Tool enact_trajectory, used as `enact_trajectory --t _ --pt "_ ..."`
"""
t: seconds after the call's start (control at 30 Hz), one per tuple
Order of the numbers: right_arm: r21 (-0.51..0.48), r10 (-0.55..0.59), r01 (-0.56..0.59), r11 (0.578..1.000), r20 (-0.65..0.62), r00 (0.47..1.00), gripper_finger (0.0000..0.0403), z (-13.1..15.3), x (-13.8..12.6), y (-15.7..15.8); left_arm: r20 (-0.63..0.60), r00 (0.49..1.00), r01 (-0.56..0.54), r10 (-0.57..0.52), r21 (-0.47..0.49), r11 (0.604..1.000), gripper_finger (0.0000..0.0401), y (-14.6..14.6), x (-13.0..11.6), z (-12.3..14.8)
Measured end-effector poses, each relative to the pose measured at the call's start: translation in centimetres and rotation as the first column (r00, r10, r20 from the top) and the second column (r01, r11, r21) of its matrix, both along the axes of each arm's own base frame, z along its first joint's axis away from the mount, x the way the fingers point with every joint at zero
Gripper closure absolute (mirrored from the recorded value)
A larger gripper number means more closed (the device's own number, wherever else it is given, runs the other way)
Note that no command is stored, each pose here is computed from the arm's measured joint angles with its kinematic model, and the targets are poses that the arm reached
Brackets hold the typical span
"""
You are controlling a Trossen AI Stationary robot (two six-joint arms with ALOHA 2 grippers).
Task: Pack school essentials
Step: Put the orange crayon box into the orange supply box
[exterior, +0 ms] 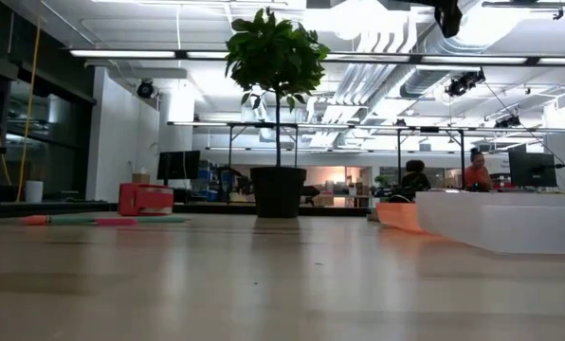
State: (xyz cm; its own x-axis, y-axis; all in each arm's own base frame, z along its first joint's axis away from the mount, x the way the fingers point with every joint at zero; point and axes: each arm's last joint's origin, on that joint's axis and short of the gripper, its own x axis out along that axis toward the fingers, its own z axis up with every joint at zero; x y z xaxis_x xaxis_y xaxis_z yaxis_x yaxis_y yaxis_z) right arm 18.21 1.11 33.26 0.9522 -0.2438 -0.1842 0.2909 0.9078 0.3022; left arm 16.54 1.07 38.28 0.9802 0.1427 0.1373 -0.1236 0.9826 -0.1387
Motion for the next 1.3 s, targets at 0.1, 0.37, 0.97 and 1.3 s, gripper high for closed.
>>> enact_trajectory --t 0.1,0.37,0.97,1.3 --pt "-0.017 0.002 -0.002 1.000 0.005 1.000 0.0403 0.05 0.16 0.01 0.001 1.000 0.005 -0.005 -0.001 1.000 0.0401 -0.14 -0.37 -0.50" --pt "-0.016 0.002 -0.002 1.000 0.014 1.000 0.0403 0.13 0.16 0.02 -0.004 1.000 -0.010 0.010 -0.003 1.000 0.0401 -0.08 -0.22 -0.60" --pt "0.003 -0.009 0.009 1.000 0.032 0.999 0.0402 0.26 0.18 0.00 -0.022 1.000 -0.013 0.013 -0.003 1.000 0.0401 -0.06 0.08 -0.83" --pt "0.078 -0.141 0.142 0.987 -0.009 0.990 0.0392 -0.49 0.32 -0.45 -0.022 1.000 -0.014 0.014 -0.004 1.000 0.0401 -0.06 0.07 -0.82"
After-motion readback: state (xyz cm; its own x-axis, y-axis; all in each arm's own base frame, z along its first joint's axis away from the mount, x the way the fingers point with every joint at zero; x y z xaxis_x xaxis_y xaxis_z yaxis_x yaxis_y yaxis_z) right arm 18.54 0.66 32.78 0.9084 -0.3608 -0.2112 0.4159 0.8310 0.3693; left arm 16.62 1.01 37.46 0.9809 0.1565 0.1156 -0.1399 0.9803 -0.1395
